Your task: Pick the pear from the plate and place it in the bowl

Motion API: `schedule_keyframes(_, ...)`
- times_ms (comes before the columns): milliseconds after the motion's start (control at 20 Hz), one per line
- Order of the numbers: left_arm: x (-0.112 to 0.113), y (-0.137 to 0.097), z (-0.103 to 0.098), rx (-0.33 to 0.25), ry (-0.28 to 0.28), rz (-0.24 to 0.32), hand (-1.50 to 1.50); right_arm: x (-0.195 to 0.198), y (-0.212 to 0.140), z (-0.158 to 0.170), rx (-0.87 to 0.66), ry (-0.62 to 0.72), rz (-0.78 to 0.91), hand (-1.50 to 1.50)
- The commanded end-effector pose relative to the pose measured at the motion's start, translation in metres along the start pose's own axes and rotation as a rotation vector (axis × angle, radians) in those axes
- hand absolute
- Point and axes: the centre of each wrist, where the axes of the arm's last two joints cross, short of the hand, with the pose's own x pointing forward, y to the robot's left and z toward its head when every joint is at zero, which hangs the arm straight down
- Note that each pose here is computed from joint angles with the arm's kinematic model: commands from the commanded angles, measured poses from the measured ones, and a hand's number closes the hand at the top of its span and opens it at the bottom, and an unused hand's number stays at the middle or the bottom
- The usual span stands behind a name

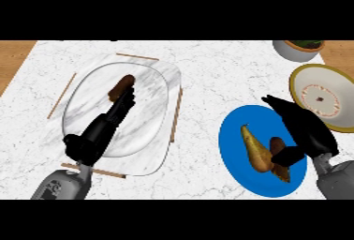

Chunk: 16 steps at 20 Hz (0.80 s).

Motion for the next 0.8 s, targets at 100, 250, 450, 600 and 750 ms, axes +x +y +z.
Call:
schedule_keyframes(100, -0.001, -0.005, 0.002, -0.012, 0.01, -0.002, 0.0, 0.05, -0.019, 0.002, 0.31, 0.137, 0.166, -1.5)
schedule_keyframes(250, 0.0, -0.002, -0.003, 0.005, -0.008, -0.003, 0.0, 0.087, -0.042, -0.005, 0.364, 0.181, 0.176, -1.5)
schedule_keyframes(450, 0.001, 0.01, -0.002, 0.02, -0.016, 0.016, 0.0, 0.119, -0.029, -0.001, 0.439, 0.228, 0.174, -1.5)
schedule_keyframes(600, 0.01, 0.01, 0.012, 0.007, -0.01, 0.005, 0.0, 0.121, -0.036, -0.012, 0.446, 0.275, 0.174, -1.5)
schedule_keyframes(750, 0.011, -0.006, 0.008, 0.023, -0.005, 0.006, 0.0, 0.126, -0.011, 0.0, 0.45, 0.281, 0.176, -1.5)
